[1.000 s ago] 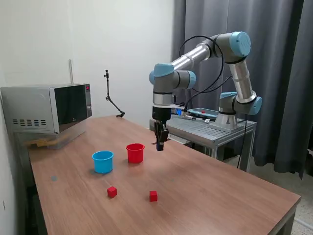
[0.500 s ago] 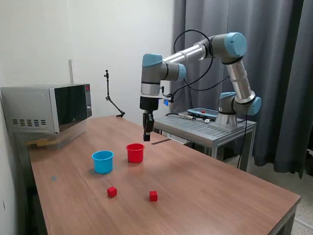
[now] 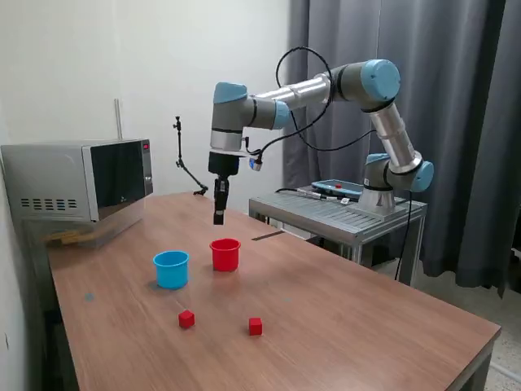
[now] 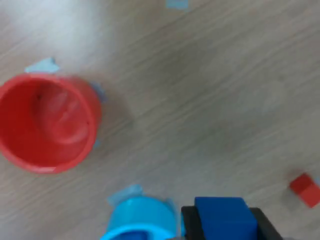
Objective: Place red objects in the red bin, and blue objects in the blue bin.
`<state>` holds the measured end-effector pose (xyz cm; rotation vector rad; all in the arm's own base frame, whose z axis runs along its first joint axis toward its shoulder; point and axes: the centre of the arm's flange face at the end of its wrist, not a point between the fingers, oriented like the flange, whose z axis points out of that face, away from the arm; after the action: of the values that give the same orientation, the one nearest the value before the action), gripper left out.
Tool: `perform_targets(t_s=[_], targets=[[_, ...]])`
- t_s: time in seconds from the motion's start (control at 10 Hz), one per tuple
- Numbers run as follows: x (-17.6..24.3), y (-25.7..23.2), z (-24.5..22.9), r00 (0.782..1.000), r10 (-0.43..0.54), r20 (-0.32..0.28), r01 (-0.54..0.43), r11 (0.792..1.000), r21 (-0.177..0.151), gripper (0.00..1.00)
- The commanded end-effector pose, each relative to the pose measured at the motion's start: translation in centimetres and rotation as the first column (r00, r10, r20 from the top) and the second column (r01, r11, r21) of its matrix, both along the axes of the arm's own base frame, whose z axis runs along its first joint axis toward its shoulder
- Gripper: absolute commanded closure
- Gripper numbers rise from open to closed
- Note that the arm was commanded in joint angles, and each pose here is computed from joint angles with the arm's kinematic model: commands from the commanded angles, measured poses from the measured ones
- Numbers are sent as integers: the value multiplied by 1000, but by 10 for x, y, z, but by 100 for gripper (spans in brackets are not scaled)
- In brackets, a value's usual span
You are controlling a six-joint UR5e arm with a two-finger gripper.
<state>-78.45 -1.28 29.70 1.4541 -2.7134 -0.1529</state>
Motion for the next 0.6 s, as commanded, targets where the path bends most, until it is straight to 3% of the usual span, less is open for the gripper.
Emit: perform_targets(t_s=[0.0, 0.2, 0.5], targets=[[-17, 22, 6, 1000, -24, -14, 24, 1000, 15, 100], [-27, 29, 7, 999, -30, -14, 31, 999, 43, 100], [-45, 54, 3, 998, -56, -15, 57, 997, 44, 100]])
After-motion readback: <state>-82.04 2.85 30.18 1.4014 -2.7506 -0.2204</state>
